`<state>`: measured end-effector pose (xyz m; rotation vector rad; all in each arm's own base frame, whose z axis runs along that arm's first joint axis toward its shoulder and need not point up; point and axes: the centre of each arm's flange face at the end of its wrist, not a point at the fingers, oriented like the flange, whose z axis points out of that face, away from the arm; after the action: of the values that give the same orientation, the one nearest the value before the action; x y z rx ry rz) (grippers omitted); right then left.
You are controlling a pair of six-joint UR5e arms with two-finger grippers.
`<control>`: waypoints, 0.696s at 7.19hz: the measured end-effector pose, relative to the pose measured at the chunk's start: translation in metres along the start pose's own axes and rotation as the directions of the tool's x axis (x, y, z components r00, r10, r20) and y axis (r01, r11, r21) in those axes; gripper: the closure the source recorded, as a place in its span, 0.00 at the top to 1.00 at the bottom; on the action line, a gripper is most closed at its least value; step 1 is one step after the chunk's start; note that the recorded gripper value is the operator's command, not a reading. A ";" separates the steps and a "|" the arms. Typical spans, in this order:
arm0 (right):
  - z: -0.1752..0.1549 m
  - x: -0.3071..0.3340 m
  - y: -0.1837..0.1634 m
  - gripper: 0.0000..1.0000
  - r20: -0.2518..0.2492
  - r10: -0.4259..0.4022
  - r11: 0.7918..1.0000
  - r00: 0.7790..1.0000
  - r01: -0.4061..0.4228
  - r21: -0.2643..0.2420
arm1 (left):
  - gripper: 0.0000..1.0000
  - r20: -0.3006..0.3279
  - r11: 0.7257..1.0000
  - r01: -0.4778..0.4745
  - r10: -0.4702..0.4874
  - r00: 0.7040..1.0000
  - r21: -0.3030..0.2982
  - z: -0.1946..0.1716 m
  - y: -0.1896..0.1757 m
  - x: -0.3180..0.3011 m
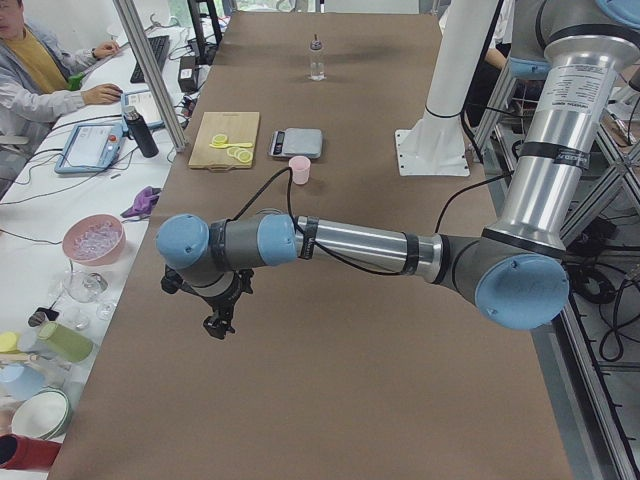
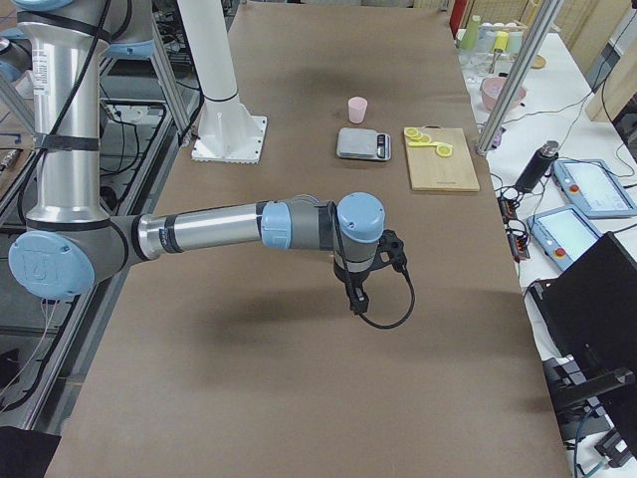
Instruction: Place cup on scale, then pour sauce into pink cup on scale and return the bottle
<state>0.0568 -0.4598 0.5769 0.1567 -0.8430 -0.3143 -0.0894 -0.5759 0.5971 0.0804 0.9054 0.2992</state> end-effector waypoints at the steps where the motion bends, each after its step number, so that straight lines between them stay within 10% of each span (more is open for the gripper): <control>1: 0.000 -0.002 -0.001 1.00 0.011 -0.003 1.000 1.000 0.002 0.004 | 0.98 -0.015 1.000 -0.006 0.006 1.000 0.002 0.004 -0.001 0.004; 5: 0.001 -0.017 -0.012 1.00 0.030 -0.045 0.999 0.999 0.045 0.019 | 0.97 -0.006 0.999 -0.020 0.020 1.000 0.028 0.012 -0.016 0.039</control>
<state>0.0433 -0.4658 0.5625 0.1889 -0.8734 -0.3520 -0.0543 -0.5791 0.5720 0.1138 0.9157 0.3058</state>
